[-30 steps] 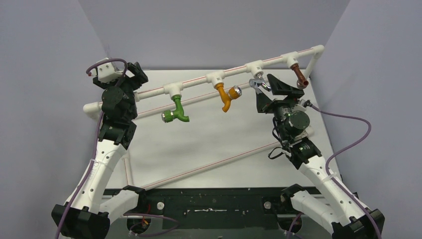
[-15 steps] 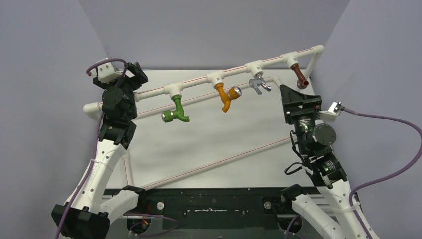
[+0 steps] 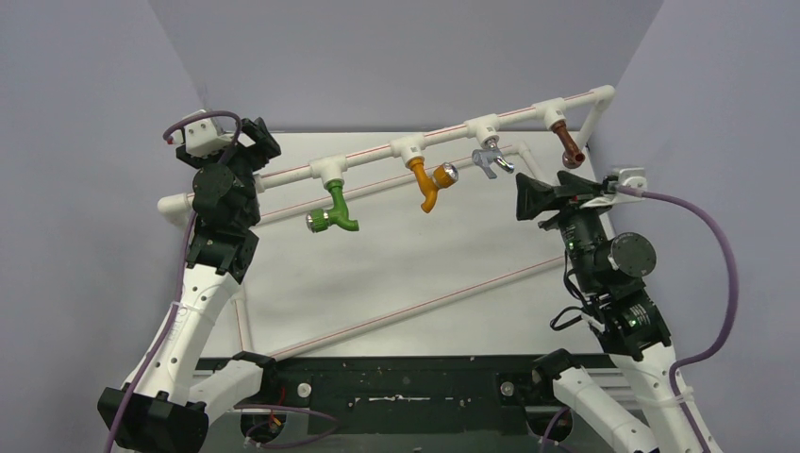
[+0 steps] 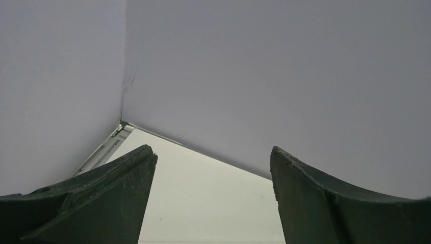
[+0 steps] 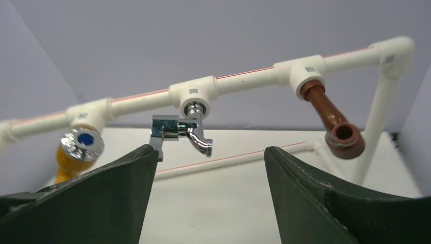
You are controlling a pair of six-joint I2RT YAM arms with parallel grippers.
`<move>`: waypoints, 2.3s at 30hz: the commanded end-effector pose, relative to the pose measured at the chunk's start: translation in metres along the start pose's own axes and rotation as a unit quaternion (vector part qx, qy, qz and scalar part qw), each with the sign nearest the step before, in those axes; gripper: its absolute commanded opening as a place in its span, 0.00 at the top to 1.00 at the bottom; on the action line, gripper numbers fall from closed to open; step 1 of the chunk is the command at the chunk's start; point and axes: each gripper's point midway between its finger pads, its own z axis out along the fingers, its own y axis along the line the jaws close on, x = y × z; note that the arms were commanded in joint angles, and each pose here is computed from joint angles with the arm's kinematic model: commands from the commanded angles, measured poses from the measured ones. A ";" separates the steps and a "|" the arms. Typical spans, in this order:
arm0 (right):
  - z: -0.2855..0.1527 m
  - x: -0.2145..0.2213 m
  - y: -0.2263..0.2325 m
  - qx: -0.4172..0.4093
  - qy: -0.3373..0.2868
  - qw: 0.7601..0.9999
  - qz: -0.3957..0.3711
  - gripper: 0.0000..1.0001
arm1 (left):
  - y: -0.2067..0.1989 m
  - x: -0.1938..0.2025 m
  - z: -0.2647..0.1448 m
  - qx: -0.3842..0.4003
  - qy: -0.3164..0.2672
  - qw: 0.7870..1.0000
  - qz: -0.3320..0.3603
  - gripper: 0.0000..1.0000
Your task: Install the water faucets
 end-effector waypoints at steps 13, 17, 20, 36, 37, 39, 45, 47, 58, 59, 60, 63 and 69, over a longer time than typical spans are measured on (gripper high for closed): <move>0.016 0.037 0.009 -0.154 0.046 0.853 -0.496 0.20 | 0.045 0.128 -0.033 -0.044 0.204 0.972 0.108 0.20; 0.025 0.045 0.011 -0.165 0.031 0.820 -0.547 0.20 | 0.045 0.129 -0.032 -0.044 0.205 0.972 0.108 0.20; 0.033 0.047 0.009 -0.159 0.027 0.805 -0.571 0.20 | 0.045 0.128 -0.033 -0.044 0.204 0.972 0.107 0.20; 0.076 0.037 0.024 -0.144 -0.035 0.790 -0.595 0.24 | 0.044 0.130 -0.032 -0.041 0.207 0.972 0.107 0.20; 0.078 0.037 0.024 -0.143 -0.036 0.792 -0.592 0.25 | 0.044 0.130 -0.032 -0.041 0.207 0.972 0.107 0.20; 0.081 0.037 0.025 -0.139 -0.038 0.796 -0.588 0.27 | 0.044 0.130 -0.032 -0.041 0.207 0.972 0.107 0.20; 0.087 0.033 0.029 -0.136 -0.053 0.810 -0.568 0.38 | 0.043 0.131 -0.032 -0.040 0.209 0.971 0.107 0.20; 0.088 0.033 0.030 -0.136 -0.053 0.814 -0.562 0.41 | 0.043 0.131 -0.032 -0.040 0.208 0.971 0.107 0.20; 0.094 0.037 0.023 -0.111 -0.054 0.849 -0.513 0.79 | 0.043 0.131 -0.032 -0.039 0.209 0.971 0.107 0.20; 0.094 0.038 0.022 -0.110 -0.053 0.853 -0.507 0.84 | 0.043 0.131 -0.032 -0.039 0.209 0.971 0.107 0.20; 0.093 0.037 0.023 -0.109 -0.054 0.858 -0.500 0.90 | 0.043 0.130 -0.032 -0.039 0.208 0.971 0.107 0.20; 0.092 0.035 0.023 -0.105 -0.056 0.875 -0.470 1.00 | 0.043 0.131 -0.032 -0.040 0.209 0.971 0.107 0.20; 0.089 0.019 0.021 -0.064 -0.087 0.935 -0.336 1.00 | 0.043 0.130 -0.032 -0.040 0.209 0.971 0.107 0.20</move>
